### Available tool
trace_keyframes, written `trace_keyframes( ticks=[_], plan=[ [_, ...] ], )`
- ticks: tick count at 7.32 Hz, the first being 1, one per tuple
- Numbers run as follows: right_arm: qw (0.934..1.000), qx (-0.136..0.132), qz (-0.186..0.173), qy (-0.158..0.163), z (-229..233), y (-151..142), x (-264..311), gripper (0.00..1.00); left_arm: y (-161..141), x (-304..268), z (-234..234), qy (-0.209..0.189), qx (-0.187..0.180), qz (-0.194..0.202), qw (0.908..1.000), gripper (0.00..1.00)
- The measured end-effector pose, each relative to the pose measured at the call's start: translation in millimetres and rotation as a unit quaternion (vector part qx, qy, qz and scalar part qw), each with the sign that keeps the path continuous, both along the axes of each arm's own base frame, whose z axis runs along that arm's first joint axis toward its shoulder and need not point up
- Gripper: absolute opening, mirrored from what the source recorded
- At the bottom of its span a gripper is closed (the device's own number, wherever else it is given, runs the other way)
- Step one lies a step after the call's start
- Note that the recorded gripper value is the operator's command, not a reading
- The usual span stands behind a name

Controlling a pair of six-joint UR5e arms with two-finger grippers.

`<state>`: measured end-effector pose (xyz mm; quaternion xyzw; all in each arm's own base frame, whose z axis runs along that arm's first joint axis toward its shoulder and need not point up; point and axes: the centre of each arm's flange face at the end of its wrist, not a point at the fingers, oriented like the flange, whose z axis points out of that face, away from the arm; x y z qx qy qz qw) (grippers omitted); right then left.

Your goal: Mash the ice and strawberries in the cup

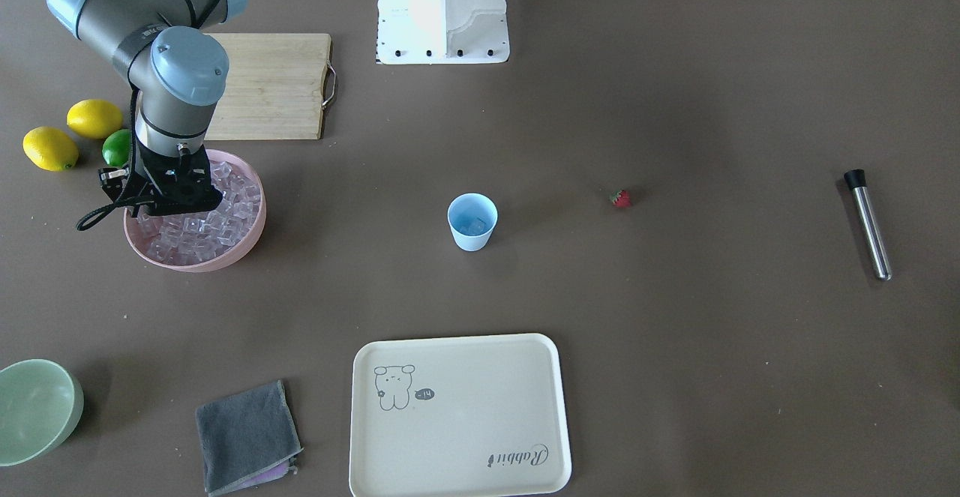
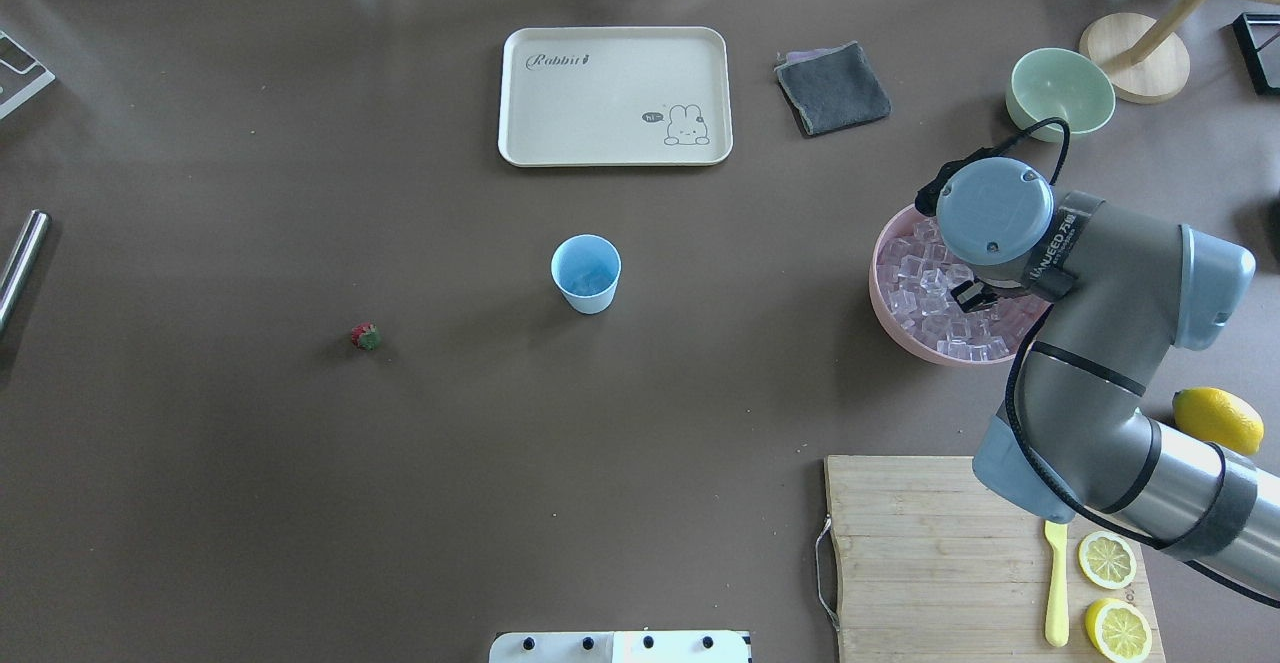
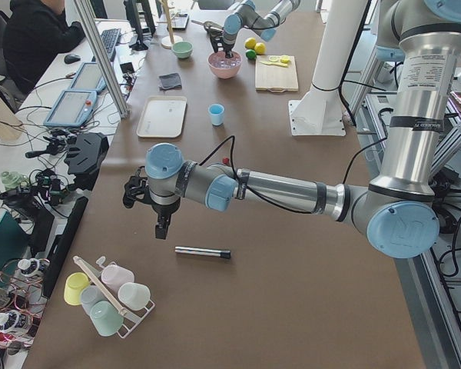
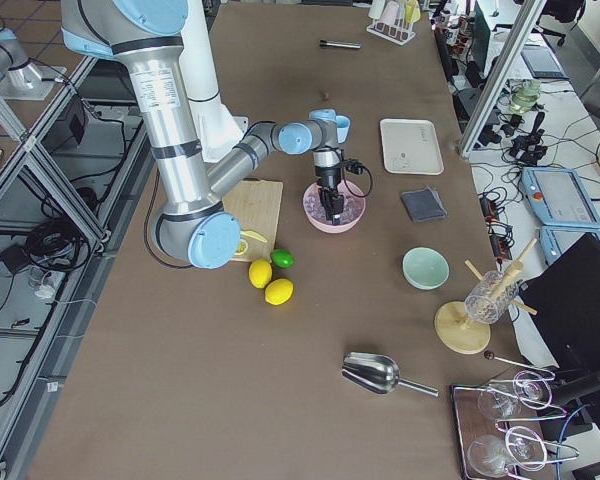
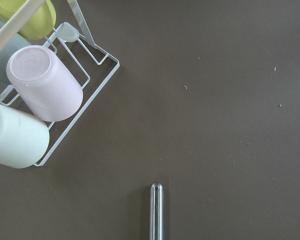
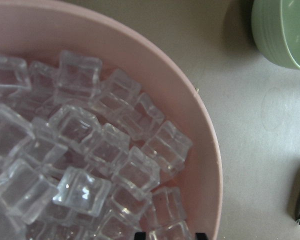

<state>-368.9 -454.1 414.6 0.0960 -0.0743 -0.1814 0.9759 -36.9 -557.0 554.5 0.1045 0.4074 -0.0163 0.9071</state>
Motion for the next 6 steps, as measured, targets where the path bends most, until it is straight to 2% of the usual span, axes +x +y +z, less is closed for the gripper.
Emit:
trace_keyframes(
  ticks=[4,5,6],
  plan=[
    [1.0,0.0,0.002,-0.003,-3.6,-5.9,4.9,0.39,-1.3,0.7,-1.2,0.0,0.001,0.0,1.0,0.98],
    [1.0,0.001,-0.001,-0.002,-3.6,-8.7,8.1,0.44,-1.4,0.9,-1.0,0.0,0.0,0.0,1.0,0.98],
    [1.0,0.002,-0.003,-0.001,-3.8,-10.4,9.7,0.54,-1.4,0.9,-0.8,0.0,-0.001,0.0,1.0,0.98]
  ],
)
